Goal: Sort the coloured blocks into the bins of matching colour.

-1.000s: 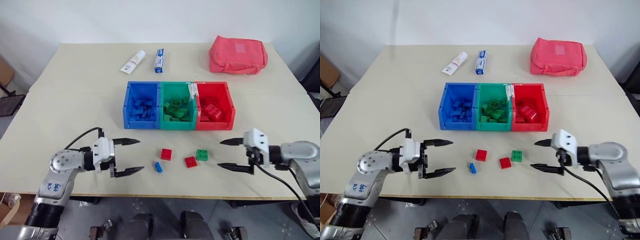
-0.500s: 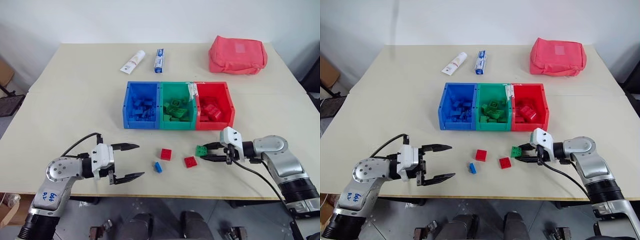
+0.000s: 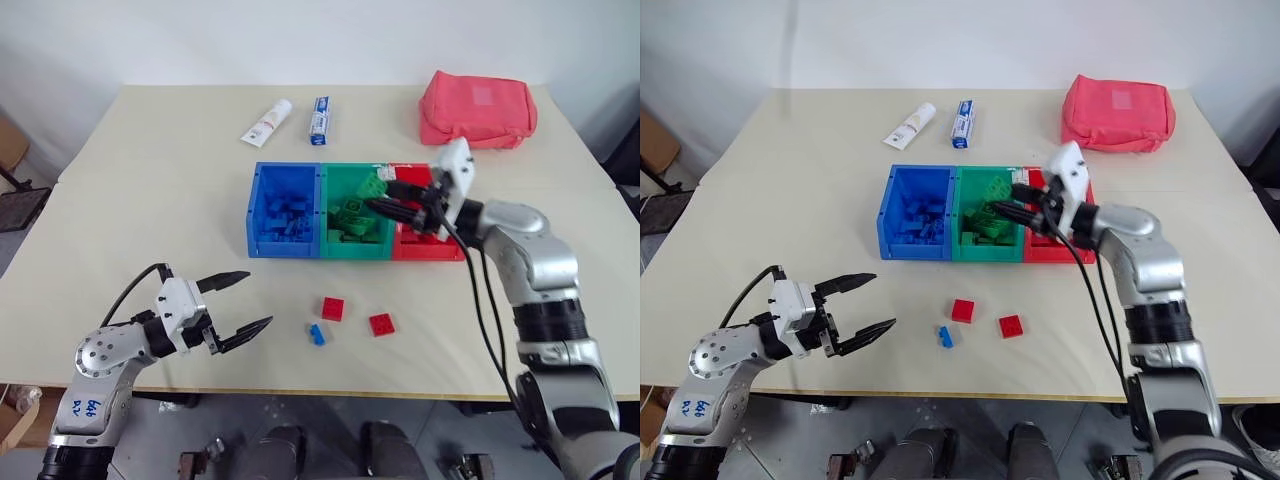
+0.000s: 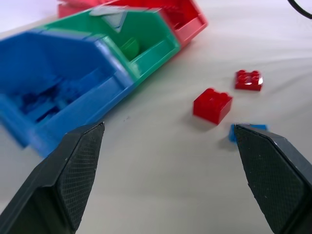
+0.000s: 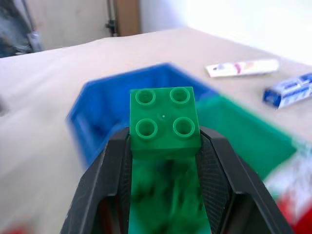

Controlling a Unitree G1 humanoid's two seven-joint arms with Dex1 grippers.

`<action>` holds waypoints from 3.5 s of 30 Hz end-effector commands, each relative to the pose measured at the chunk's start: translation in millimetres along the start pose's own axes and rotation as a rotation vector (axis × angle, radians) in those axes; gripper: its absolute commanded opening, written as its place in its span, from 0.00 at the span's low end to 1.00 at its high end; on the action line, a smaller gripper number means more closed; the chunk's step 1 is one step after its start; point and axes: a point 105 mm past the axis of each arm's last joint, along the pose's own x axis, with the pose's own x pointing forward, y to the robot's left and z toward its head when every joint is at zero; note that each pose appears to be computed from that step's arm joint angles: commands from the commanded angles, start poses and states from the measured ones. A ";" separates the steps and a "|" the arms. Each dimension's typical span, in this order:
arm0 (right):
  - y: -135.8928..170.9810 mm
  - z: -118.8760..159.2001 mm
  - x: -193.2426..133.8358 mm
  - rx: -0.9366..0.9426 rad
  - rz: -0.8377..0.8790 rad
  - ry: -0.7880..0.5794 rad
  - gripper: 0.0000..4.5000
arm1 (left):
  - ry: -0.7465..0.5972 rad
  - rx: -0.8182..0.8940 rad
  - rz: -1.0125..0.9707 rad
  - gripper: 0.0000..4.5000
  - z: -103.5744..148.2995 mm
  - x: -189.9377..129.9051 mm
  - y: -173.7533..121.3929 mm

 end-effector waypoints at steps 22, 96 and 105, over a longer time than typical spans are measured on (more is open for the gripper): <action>26.8 -74.4 -153.6 -0.237 0.238 0.363 1.00 | 0.043 0.077 -0.271 1.00 3.8 12.5 -18.7; 32.2 -74.3 -124.8 -0.147 0.251 0.345 1.00 | 0.074 0.070 -0.249 1.00 1.0 -0.9 -8.2; 92.6 -72.5 -44.5 -0.095 0.408 0.259 1.00 | 0.077 0.039 -0.115 1.00 -3.3 -14.9 1.8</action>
